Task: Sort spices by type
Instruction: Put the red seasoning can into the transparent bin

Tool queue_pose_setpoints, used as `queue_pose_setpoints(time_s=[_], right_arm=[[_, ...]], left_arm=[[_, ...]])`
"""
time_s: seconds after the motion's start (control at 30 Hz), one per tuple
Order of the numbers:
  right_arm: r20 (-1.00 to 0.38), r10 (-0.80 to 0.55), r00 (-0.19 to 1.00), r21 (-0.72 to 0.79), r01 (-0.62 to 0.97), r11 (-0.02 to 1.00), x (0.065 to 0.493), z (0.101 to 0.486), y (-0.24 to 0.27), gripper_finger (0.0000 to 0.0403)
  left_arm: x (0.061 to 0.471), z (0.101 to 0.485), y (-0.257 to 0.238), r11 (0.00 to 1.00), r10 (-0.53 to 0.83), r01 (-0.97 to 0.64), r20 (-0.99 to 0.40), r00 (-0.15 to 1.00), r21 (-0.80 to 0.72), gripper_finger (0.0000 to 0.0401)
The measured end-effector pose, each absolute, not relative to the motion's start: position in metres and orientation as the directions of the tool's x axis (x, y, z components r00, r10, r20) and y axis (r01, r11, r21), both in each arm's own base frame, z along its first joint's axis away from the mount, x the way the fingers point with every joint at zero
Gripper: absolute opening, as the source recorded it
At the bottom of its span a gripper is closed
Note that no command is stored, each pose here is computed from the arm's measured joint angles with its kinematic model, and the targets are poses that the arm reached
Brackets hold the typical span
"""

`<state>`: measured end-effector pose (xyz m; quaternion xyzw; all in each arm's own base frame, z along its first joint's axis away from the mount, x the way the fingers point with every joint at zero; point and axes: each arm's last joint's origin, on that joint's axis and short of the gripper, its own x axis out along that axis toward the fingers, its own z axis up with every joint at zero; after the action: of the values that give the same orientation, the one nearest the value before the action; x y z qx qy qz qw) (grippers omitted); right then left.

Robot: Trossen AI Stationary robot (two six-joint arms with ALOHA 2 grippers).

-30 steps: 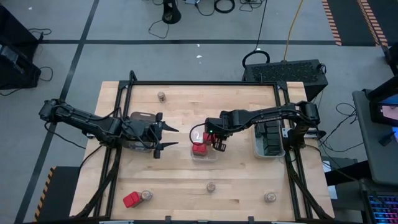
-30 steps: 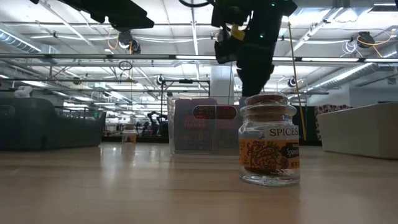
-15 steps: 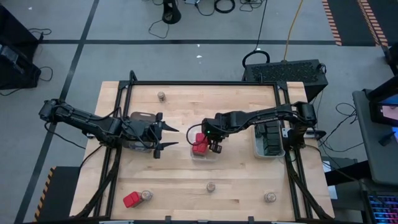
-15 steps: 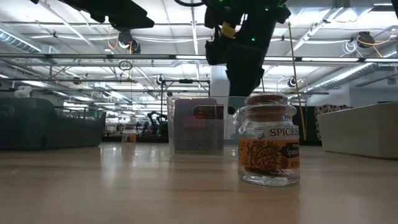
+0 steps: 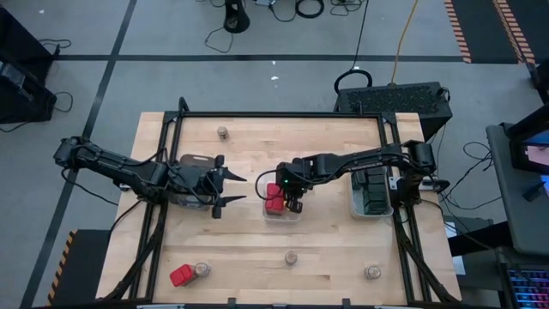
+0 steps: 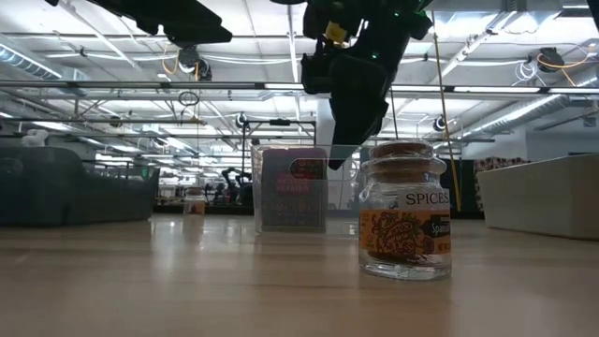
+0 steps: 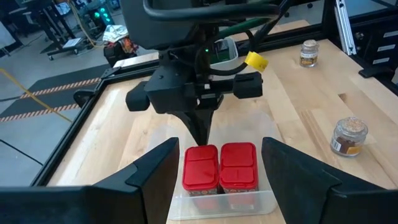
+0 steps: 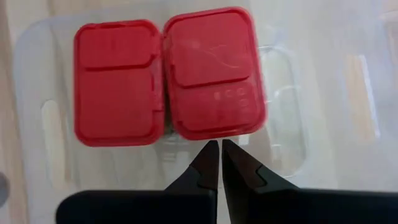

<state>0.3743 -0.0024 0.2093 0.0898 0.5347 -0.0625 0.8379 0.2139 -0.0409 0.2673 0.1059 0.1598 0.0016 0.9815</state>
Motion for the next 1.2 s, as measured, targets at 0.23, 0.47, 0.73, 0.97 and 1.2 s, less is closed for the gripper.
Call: queue_pose_setpoints(time_s=[0.23, 0.47, 0.73, 0.97, 1.2], right_arm=[[-0.907, 0.004, 0.421, 0.096, 0.196, 0.976, 0.374, 0.209, -0.002, 0.0], [-0.909, 0.0, 0.417, 0.083, 0.181, 0.98, 0.37, 0.216, -0.002, 0.0], [-0.857, -0.022, 0.514, 0.055, 0.135, 0.989, 0.352, 0.258, 0.013, 0.0], [-0.779, -0.024, 0.627, -0.024, 0.009, 1.0, 0.324, 0.298, 0.064, 0.0], [-0.703, 0.056, 0.709, -0.1, -0.175, 0.979, 0.312, 0.308, 0.118, 0.0]], left_arm=[[0.214, 0.267, -0.041, 0.978, 0.037, 0.031, -0.313, 0.949, 0.208, 0.0235], [0.214, 0.267, -0.041, 0.978, 0.037, 0.031, -0.314, 0.949, 0.208, 0.0235], [0.214, 0.267, -0.041, 0.988, 0.031, 0.018, -0.316, 0.948, 0.152, 0.0235], [0.21, 0.267, -0.056, 0.996, -0.079, 0.091, -0.328, 0.941, 0.021, 0.0235], [0.195, 0.282, -0.089, 0.974, -0.206, 0.144, -0.429, 0.879, -0.174, 0.0235]])
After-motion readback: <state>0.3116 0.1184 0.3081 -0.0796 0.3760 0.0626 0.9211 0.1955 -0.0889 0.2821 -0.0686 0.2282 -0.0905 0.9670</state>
